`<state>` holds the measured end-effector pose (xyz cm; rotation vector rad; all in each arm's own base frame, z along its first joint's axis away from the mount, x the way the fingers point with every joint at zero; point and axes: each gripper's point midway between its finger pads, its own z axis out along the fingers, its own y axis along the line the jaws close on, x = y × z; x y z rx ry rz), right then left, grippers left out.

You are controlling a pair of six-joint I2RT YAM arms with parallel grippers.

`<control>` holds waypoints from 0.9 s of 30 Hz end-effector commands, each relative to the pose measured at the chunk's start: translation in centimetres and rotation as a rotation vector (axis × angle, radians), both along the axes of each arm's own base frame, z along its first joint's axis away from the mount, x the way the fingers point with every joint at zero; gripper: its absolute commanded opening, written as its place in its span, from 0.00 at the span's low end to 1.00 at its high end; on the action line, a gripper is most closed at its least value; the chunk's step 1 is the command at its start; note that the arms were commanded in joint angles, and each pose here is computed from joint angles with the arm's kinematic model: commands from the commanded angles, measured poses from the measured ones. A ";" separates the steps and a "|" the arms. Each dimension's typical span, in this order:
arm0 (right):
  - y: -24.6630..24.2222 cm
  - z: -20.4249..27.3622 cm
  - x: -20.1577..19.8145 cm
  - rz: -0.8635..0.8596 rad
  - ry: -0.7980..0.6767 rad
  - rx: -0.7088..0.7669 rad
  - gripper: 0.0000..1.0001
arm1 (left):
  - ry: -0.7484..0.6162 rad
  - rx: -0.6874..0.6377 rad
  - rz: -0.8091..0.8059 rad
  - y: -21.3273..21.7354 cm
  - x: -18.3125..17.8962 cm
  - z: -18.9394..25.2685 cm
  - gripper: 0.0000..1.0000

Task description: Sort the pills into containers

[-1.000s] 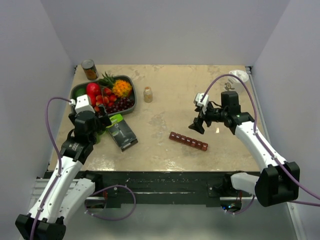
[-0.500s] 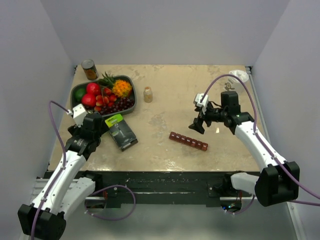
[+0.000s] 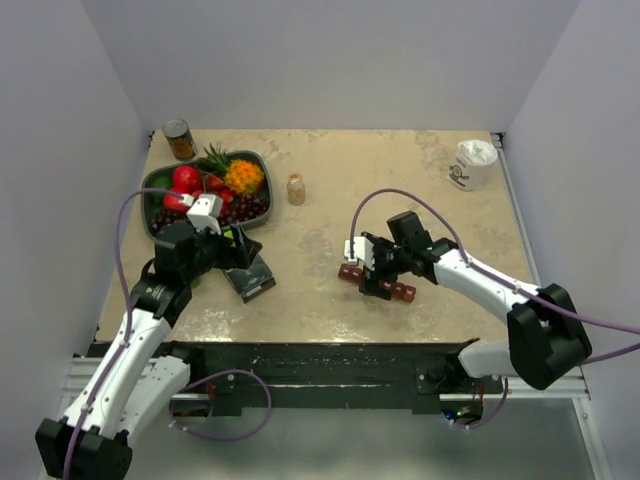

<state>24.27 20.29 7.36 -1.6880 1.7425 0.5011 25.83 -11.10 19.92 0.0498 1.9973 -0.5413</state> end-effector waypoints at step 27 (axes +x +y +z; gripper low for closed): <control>3.8 -2.5 3.9 -0.190 0.064 -0.049 0.72 | 0.261 -0.273 -0.502 -21.2 3.2 -11.7 0.53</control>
